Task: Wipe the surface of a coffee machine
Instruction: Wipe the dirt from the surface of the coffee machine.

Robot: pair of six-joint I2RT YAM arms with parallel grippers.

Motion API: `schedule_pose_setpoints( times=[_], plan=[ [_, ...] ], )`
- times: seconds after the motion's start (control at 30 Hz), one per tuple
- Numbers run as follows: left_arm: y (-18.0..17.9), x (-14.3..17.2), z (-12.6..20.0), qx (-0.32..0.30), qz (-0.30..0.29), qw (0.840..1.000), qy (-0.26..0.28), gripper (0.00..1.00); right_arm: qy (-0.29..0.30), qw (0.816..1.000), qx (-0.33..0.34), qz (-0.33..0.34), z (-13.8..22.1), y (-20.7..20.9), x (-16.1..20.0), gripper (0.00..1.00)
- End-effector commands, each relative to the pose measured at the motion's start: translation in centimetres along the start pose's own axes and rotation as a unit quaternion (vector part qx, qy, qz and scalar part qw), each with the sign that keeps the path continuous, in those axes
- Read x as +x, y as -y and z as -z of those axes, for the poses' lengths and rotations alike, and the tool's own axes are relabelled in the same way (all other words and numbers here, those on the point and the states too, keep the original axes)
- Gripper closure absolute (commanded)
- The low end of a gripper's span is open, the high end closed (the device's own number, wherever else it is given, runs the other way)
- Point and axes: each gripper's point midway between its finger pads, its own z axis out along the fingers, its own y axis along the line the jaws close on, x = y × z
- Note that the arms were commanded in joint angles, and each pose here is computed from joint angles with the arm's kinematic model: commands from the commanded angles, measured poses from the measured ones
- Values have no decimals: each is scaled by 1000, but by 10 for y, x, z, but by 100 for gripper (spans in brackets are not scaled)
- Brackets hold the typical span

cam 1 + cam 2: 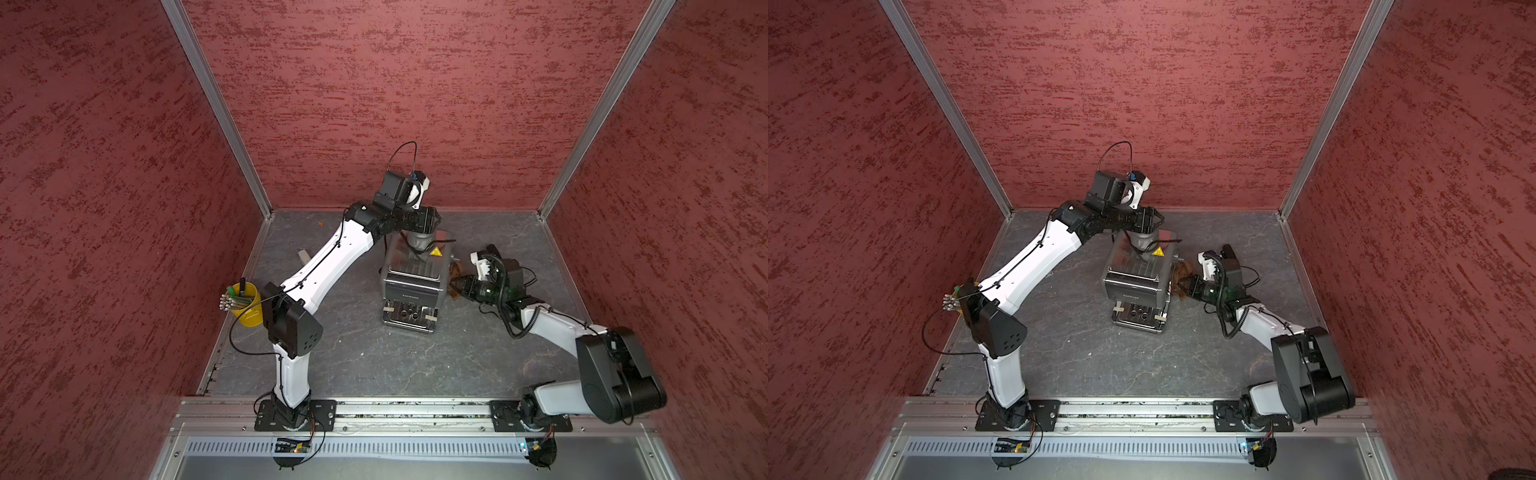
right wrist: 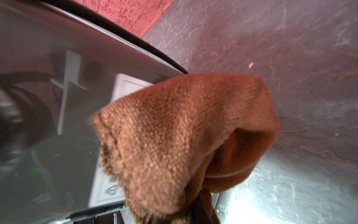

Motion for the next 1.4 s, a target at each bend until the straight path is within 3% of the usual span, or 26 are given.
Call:
schedule_pose_setpoints(
  times=[0.0,0.1,0.4,0.6,0.9,1.1,1.23,1.37],
  plan=[
    [-21,30,-12,-31,10,998,-52,33,-2,999,29,38,12,-8,-5,100],
    [-23,34,-15,-32,12,998,-55,33,-2,998,56,36,24,0,-2,100],
    [-17,35,-21,-21,17,998,-53,33,21,997,42,53,67,-40,1,100],
    [-13,38,-20,-21,15,998,-54,33,49,996,-8,70,95,-91,-4,100],
    [-19,43,2,-29,18,998,-44,32,35,992,-58,105,98,-151,9,100],
    [-13,47,11,-8,25,999,-36,32,-36,996,-28,76,54,-112,47,100],
    [-11,49,12,2,28,999,-37,32,-33,998,21,54,44,-73,60,100],
    [-14,54,6,6,34,998,-44,32,-30,998,38,49,44,-62,64,100]
  ],
)
